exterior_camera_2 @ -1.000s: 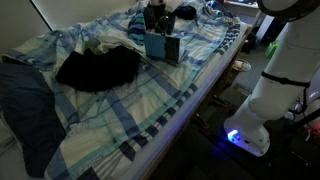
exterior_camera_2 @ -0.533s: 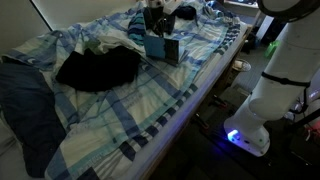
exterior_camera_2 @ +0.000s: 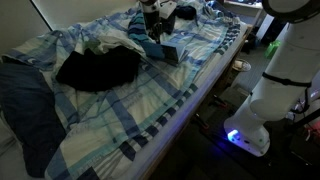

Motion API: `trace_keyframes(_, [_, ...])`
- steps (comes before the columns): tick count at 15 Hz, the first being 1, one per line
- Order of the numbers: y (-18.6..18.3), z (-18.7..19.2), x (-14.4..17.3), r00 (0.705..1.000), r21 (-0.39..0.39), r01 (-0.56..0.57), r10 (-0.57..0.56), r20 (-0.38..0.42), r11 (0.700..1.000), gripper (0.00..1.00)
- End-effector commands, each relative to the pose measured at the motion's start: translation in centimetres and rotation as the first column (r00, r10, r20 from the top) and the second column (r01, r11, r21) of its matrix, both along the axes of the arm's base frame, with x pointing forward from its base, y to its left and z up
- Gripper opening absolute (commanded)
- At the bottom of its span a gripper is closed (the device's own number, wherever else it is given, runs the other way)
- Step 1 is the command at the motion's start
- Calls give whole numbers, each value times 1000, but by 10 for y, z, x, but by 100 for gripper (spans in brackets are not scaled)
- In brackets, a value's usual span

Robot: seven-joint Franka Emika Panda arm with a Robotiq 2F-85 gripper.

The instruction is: Open the front cover of the book

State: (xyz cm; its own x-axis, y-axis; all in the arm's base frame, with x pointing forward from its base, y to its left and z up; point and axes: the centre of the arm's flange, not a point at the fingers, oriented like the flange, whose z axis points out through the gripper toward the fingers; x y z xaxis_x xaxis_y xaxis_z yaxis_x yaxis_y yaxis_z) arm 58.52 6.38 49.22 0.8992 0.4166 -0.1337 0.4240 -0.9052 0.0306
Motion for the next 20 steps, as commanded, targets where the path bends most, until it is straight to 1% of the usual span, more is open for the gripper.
trace_keyframes(1, [10,2,-22,997,-33,-72,72,4,997,5])
trace_keyframes(6, [25,-4,-31,989,-67,-145,144,-15,987,5])
trace_keyframes(8, [26,-12,-30,988,-92,-151,148,-34,984,4])
trace_keyframes(14, [31,-39,-33,981,-129,-177,165,-99,976,5])
trace_keyframes(20, [45,-53,-45,967,-162,-232,211,-141,959,5])
